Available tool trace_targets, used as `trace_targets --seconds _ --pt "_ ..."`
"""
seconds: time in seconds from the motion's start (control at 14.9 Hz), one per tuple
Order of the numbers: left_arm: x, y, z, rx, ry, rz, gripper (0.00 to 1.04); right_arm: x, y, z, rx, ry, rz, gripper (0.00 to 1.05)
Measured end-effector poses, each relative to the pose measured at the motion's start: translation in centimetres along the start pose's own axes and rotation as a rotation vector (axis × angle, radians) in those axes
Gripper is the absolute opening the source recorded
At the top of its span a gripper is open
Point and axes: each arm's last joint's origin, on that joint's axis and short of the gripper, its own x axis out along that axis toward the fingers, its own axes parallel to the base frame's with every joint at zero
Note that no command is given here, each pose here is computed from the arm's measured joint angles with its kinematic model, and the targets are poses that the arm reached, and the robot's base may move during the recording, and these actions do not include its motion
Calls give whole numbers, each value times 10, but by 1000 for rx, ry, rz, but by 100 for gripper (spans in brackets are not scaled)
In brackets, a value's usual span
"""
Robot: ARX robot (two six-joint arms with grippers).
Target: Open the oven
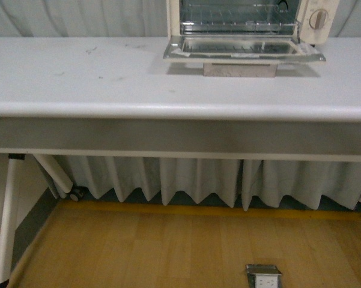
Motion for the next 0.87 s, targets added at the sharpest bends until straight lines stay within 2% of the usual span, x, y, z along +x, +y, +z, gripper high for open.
trace_targets --seconds 0.87 --pt "0 0 0 0 3 0 98 0 0 0 0 3 1 98"
